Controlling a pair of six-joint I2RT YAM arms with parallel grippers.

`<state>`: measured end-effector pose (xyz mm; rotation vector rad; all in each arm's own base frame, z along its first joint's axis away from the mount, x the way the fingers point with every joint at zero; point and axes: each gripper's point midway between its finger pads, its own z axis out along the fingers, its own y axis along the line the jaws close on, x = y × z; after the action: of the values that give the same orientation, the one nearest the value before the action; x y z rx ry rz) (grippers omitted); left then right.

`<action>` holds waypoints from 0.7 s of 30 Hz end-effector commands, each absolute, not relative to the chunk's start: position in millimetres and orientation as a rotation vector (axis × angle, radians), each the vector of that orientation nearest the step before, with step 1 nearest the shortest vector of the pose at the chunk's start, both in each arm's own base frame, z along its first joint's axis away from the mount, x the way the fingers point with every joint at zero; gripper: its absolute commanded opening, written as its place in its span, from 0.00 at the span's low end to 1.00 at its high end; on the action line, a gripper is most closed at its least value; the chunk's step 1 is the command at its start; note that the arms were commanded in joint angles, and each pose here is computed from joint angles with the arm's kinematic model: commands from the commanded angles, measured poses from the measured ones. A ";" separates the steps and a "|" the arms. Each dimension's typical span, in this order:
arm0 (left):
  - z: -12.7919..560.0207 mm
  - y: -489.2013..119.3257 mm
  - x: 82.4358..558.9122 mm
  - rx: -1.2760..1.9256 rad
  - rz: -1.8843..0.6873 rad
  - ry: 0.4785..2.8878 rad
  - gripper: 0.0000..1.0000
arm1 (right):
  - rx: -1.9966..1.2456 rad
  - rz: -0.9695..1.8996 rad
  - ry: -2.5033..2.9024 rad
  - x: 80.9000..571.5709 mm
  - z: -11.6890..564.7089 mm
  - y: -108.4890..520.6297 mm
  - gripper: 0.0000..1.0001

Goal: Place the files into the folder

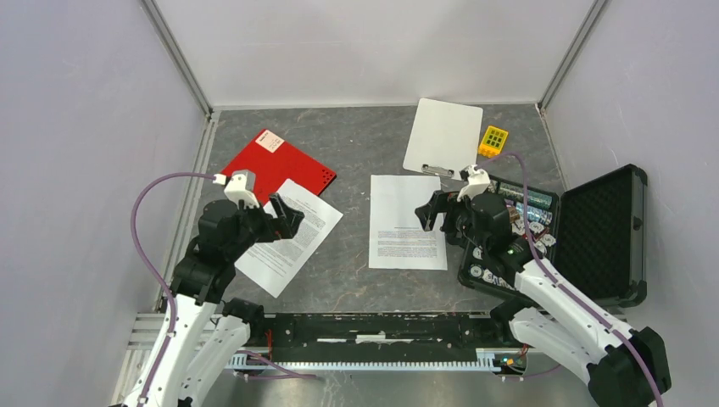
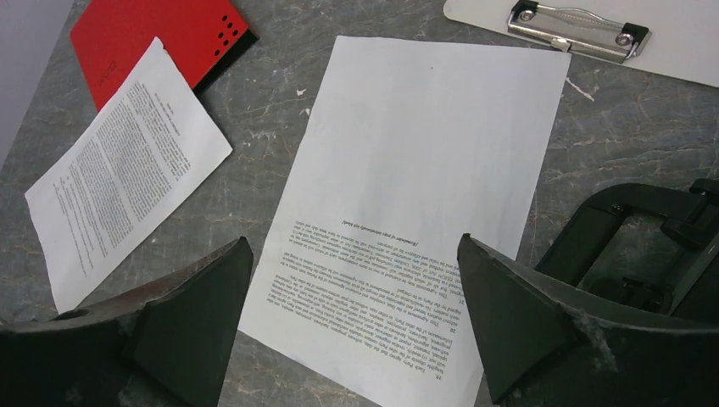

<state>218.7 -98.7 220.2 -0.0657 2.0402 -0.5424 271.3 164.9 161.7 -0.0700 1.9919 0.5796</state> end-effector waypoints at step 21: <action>243.3 -47.4 212.4 -0.335 -0.353 1.886 0.98 | -0.755 1.012 1.839 319.8 129.9 344.4 0.96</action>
<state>208.3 -56.6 241.3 -0.2068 1.8950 -0.3681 312.9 286.9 120.4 -0.5040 1.9736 0.8438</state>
